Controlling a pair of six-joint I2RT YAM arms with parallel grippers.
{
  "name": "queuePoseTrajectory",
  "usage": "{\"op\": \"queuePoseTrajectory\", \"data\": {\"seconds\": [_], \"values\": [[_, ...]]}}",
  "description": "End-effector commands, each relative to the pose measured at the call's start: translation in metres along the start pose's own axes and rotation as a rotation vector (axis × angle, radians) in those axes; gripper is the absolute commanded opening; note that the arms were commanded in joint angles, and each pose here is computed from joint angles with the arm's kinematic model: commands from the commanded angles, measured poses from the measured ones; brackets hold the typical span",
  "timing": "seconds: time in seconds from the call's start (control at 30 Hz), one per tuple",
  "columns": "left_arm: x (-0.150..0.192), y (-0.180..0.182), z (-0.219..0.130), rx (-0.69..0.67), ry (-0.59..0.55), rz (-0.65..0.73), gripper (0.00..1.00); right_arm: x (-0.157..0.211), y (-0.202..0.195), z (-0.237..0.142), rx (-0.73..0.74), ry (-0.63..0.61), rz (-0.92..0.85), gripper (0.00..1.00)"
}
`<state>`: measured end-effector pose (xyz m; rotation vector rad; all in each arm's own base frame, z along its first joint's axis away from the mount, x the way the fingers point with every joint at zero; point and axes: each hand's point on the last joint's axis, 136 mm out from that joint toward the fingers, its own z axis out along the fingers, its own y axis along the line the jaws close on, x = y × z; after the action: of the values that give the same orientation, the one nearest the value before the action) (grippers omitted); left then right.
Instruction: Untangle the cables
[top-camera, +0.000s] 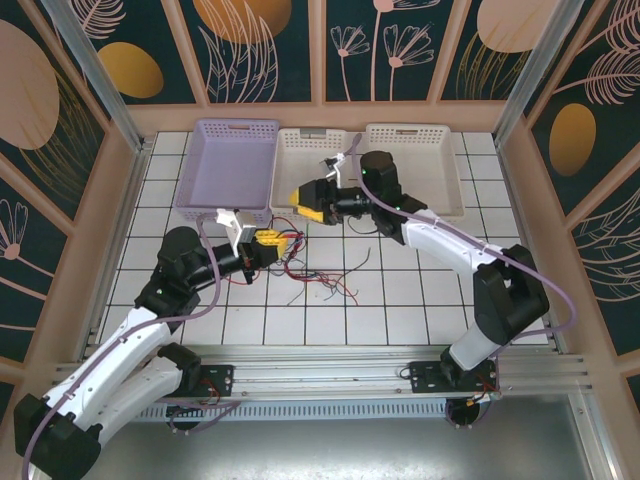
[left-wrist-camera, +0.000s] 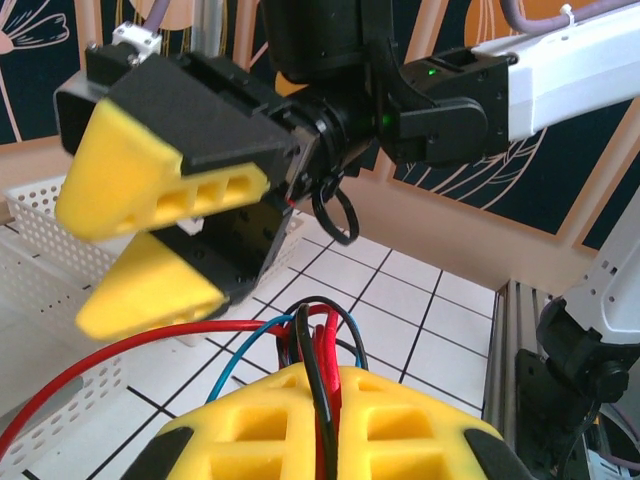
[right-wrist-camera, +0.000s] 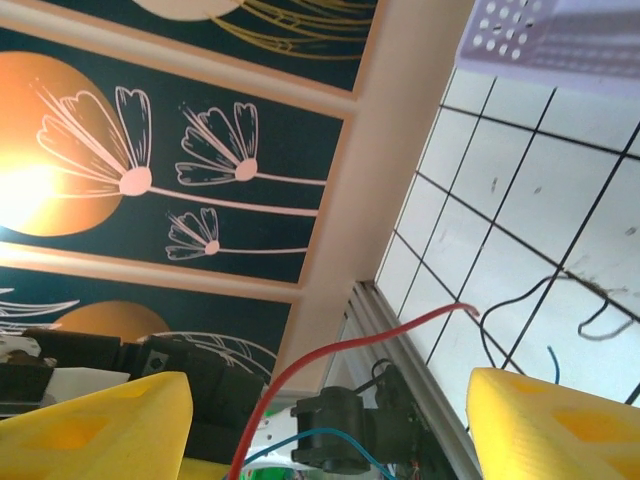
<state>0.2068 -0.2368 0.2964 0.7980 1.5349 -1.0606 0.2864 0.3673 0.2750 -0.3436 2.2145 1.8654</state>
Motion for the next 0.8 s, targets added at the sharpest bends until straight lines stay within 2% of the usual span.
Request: {"op": "queuePoseTrajectory", "data": {"seconds": [0.0,0.1,0.27,0.53,0.77], "values": [[-0.019,-0.01,0.0,0.036,-0.043,0.065,0.0,0.002,0.024,0.01,-0.076,0.033,-0.085,0.72],[-0.018,-0.009,0.002,0.04,-0.039,0.062,0.0,0.006,0.024,0.016,-0.085,0.046,-0.085,0.7],[-0.016,-0.009,0.003,0.045,-0.035,0.06,0.0,0.008,0.026,0.022,-0.115,0.061,-0.078,0.6],[-0.011,-0.011,0.009,0.051,-0.02,0.057,0.0,0.019,0.035,0.031,-0.157,0.095,-0.081,0.59],[-0.014,-0.011,0.008,0.043,-0.025,0.07,0.0,0.025,0.036,0.031,-0.167,0.109,-0.081,0.39]]}}
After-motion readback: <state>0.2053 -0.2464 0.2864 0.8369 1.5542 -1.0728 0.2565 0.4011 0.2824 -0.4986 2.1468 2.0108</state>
